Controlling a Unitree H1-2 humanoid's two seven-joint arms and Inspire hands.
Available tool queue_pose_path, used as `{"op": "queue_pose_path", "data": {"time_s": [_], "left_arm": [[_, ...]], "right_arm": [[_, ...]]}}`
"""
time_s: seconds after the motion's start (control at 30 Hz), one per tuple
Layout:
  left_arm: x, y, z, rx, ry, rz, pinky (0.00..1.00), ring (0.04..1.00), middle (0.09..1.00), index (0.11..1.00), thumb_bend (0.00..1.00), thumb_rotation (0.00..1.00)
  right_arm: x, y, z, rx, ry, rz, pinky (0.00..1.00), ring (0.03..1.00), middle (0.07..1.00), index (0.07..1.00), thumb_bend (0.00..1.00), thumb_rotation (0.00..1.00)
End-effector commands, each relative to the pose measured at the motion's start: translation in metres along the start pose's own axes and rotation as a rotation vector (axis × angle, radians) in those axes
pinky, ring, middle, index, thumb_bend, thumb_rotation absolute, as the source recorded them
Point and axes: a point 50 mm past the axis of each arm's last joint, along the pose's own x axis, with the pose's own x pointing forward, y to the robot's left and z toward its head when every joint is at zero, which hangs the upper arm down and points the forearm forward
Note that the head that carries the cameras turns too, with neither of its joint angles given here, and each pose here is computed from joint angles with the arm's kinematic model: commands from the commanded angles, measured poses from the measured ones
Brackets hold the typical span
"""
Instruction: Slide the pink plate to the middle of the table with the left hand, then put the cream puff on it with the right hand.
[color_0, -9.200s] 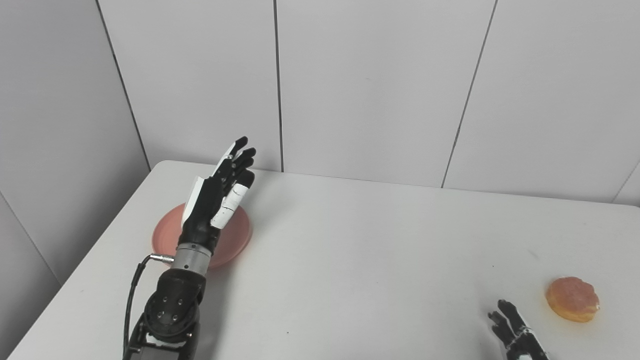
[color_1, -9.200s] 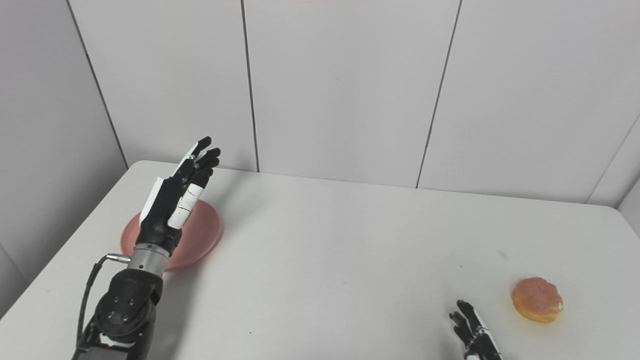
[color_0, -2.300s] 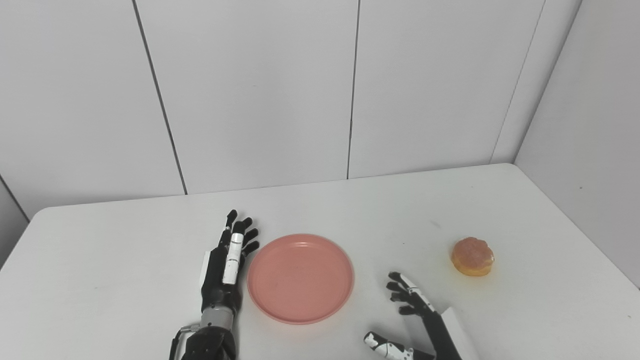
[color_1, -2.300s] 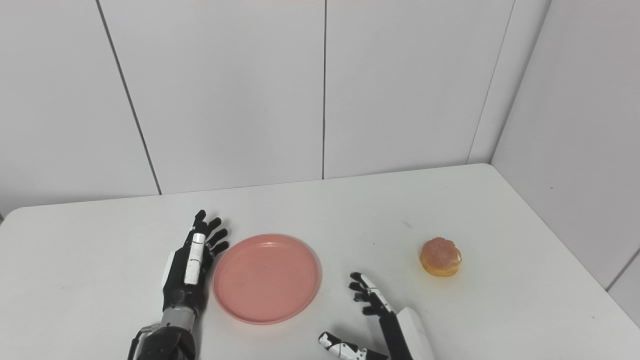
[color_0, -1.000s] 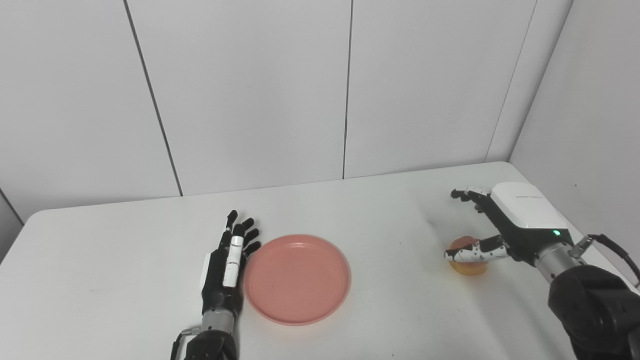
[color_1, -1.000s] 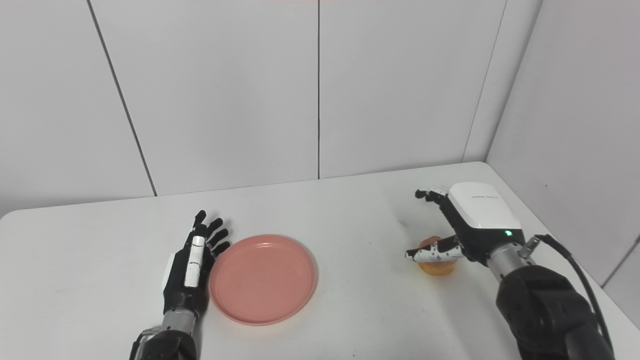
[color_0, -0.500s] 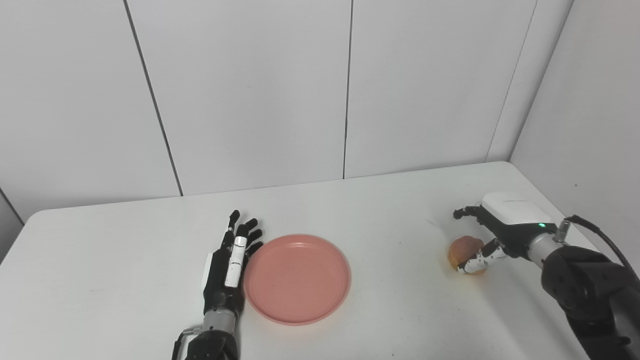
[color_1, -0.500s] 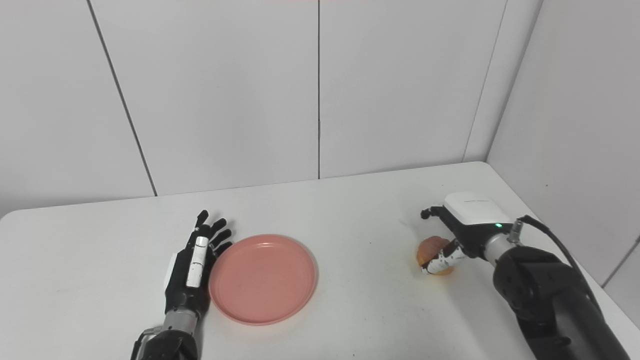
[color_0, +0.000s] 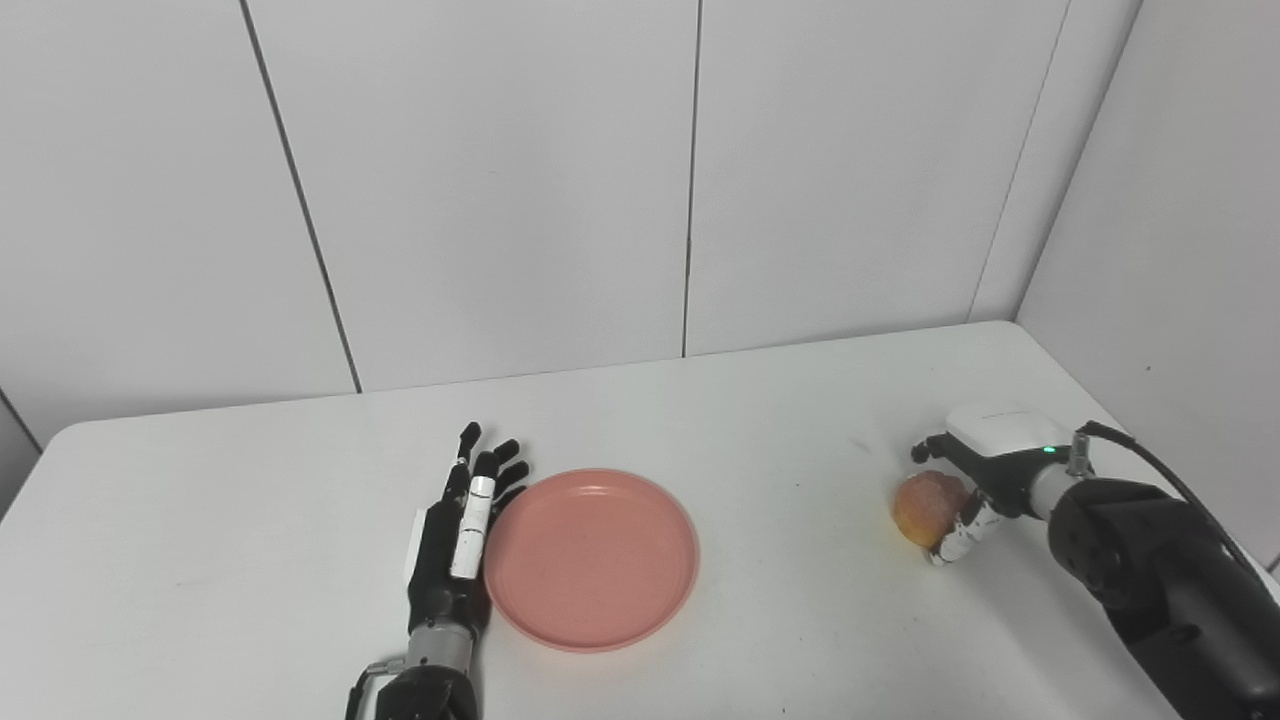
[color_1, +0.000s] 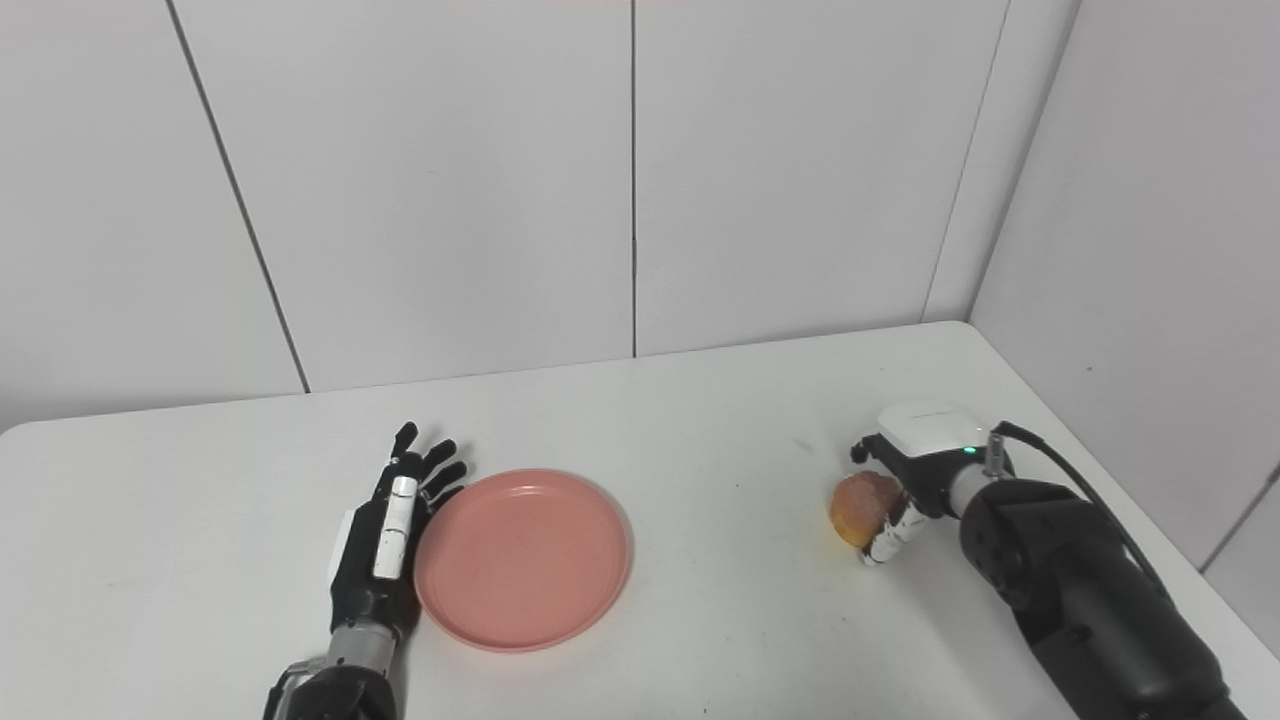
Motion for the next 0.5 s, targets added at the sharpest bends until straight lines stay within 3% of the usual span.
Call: {"op": "queue_pose_path", "data": {"time_s": [0.0,0.2,0.33,0.47], "left_arm": [[-0.017,0.001,-0.029,-0.012,0.116,0.010,0.80,0.821,0.849,0.950,0.83,0.84],[-0.017,0.000,-0.029,-0.011,0.117,0.005,0.79,0.811,0.838,0.948,0.84,0.84],[-0.018,0.000,-0.029,-0.014,0.119,0.002,0.78,0.803,0.831,0.944,0.84,0.84],[-0.018,0.000,-0.029,-0.010,0.124,0.000,0.77,0.794,0.825,0.944,0.84,0.84]], "right_arm": [[-0.001,-0.026,-0.007,-0.020,0.019,-0.084,0.61,0.803,0.841,0.791,1.00,0.30],[0.002,-0.019,-0.007,-0.006,0.026,-0.058,0.61,0.799,0.838,0.776,1.00,0.25],[0.003,-0.014,-0.007,0.036,0.036,-0.092,0.55,0.720,0.785,0.755,1.00,0.16],[0.005,-0.010,-0.005,0.057,0.036,-0.134,0.48,0.614,0.694,0.706,0.93,0.07]]}}
